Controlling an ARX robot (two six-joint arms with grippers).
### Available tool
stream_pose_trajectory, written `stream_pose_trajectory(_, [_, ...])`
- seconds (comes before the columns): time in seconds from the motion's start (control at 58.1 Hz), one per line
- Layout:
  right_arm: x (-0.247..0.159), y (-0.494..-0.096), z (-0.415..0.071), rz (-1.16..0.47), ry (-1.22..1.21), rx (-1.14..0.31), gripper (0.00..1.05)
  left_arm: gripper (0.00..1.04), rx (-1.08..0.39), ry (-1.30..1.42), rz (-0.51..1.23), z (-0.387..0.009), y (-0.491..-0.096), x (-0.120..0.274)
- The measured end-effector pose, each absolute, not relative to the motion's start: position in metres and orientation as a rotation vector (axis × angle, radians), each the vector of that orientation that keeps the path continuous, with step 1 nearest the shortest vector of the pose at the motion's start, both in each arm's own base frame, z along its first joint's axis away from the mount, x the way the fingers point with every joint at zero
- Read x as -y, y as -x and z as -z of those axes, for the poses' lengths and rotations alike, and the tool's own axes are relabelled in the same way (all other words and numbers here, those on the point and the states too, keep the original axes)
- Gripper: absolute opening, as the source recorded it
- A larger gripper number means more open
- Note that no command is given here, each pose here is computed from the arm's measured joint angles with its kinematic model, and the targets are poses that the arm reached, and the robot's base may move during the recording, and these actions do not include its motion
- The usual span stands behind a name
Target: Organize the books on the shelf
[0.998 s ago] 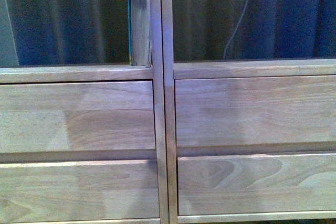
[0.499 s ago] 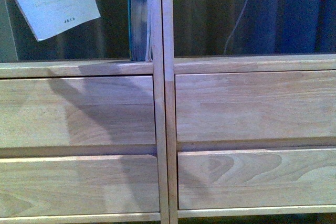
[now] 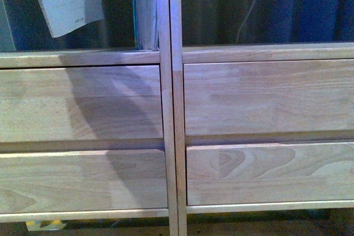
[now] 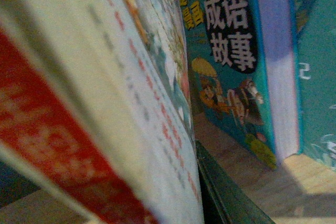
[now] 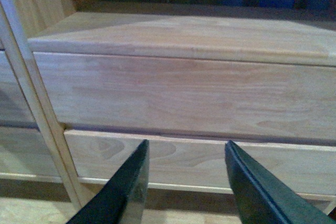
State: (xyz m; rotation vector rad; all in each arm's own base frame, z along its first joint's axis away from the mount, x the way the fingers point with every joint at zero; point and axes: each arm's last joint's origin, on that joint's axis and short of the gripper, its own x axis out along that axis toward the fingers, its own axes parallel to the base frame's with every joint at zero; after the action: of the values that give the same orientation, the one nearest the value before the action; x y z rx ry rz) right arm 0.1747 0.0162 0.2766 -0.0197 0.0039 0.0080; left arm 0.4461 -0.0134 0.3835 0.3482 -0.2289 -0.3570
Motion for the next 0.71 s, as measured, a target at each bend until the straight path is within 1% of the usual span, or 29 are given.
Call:
stream_pose_trajectory(0.155, [-0.011, -0.163, -0.253, -0.008, 0.014, -0.003, 0.15, 0.08, 0.183, -0.398, 0.309, -0.383, -0.471, 0.024])
stream_pose_trajectory(0.224, [-0.005, -0.158, -0.241, -0.021, 0.014, -0.008, 0.03, 0.08, 0.168, -0.439, 0.292, -0.381, -0.481, 0.032])
stream_pose_trajectory(0.413, [-0.001, -0.147, -0.22, -0.002, 0.011, -0.013, 0.03, 0.07, 0.152, -0.534, 0.28, -0.369, -0.499, 0.058])
stream_pose_trajectory(0.533, [0.0, -0.142, -0.211, -0.003, 0.011, -0.012, 0.03, 0.07, 0.141, -0.594, 0.276, -0.364, -0.501, 0.078])
stream_pose_trajectory(0.705, [0.0, -0.135, -0.201, -0.002, 0.011, -0.007, 0.03, 0.07, 0.125, -0.634, 0.245, -0.362, -0.502, 0.092])
